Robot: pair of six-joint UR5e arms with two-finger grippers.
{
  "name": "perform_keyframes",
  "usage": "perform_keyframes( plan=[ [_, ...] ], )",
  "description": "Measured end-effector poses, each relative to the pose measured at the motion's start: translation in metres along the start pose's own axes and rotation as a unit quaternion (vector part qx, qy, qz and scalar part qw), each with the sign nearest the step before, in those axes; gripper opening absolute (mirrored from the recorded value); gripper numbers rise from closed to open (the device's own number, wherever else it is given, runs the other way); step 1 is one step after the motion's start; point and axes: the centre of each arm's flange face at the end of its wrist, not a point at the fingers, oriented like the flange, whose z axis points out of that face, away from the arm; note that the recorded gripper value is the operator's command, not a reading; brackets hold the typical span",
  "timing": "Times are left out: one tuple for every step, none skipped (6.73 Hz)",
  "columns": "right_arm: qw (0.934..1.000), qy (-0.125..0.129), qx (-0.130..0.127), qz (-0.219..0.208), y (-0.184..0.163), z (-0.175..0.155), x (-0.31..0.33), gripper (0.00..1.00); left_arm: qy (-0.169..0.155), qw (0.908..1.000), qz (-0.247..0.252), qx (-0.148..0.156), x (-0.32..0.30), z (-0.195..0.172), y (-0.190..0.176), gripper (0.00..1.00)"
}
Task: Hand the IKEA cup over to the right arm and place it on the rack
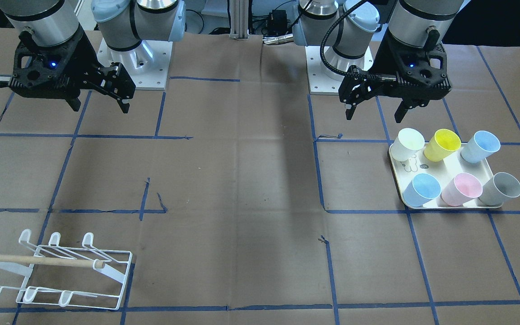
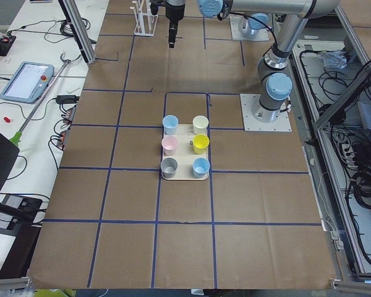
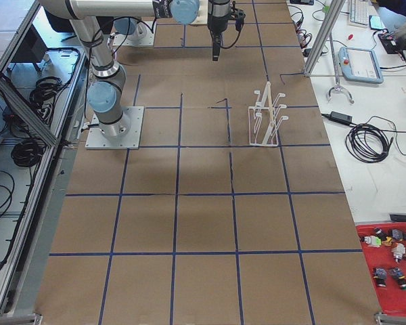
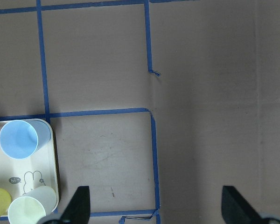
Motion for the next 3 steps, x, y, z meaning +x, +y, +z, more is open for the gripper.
perform_keyframes(
  plan=[
    [1.0,0.0,0.0,0.0,0.0,0.0,0.0,1.0,0.0,1.0,0.0,0.0,-0.0001,0.0003,-0.0005,1.0],
    [1.0,0.0,0.0,0.0,0.0,0.0,0.0,1.0,0.0,1.0,0.0,0.0,-0.0001,0.0009,-0.001,1.0],
    [1.0,0.0,0.0,0.0,0.0,0.0,0.0,1.0,0.0,1.0,0.0,-0.001,-0.0001,0.0014,-0.001,1.0]
  ],
)
